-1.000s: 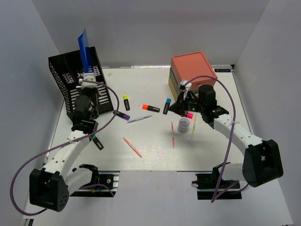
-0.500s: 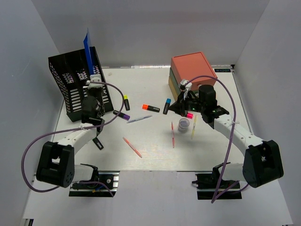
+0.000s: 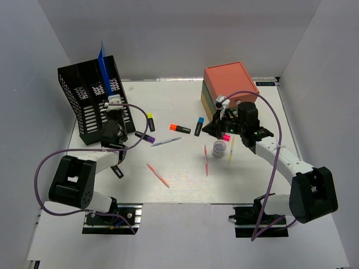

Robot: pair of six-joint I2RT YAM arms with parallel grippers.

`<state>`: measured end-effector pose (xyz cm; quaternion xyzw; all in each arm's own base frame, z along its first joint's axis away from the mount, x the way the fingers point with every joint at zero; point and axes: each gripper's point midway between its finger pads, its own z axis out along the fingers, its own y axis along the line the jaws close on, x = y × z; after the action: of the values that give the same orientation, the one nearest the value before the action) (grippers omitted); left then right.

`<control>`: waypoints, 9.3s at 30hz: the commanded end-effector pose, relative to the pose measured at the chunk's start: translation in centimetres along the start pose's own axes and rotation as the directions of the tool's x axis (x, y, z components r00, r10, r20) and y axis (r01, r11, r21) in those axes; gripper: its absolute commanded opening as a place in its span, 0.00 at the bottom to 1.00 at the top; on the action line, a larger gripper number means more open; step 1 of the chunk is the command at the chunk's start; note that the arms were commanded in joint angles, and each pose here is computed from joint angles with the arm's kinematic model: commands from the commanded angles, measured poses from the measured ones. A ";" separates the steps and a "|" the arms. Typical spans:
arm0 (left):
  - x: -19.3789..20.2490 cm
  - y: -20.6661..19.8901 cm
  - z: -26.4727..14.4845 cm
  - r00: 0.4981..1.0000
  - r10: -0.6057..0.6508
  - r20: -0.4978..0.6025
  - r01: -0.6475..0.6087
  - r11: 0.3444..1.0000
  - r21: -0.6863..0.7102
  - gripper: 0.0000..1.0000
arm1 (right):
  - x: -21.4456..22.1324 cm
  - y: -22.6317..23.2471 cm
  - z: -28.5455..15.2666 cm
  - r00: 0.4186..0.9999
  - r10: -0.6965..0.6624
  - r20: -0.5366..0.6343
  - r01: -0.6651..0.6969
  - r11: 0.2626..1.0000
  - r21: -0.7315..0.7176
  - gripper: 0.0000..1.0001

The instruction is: Organize the desk

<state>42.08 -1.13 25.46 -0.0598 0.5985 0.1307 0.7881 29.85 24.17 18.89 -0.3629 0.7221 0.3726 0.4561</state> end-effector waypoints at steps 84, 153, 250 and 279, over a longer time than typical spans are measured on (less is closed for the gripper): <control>-5.5 1.5 5.8 0.960 -0.266 -0.093 0.266 0.964 -0.012 0.00 | -2.6 -1.5 -3.6 0.992 0.058 0.110 -0.059 0.998 0.006 0.00; -7.2 1.1 2.0 0.916 -0.321 -0.239 0.326 0.945 -0.019 0.78 | -4.8 -2.1 -6.9 0.991 -0.114 0.072 0.104 0.986 0.127 0.76; -1.2 -9.7 -12.4 0.750 -0.129 -0.648 0.569 0.625 0.534 0.68 | -1.1 -13.2 -11.9 0.916 0.354 0.188 -0.399 0.771 0.497 0.32; -1.6 -9.8 -12.5 0.764 -0.121 -0.634 0.558 0.617 0.555 0.69 | 1.1 -7.6 -12.8 0.992 0.128 -0.002 -0.119 0.927 0.355 0.80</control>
<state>33.13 -13.69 21.53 0.0860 0.7853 -0.2938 0.5381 32.79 8.27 20.12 -0.1570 0.8252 0.2487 0.4823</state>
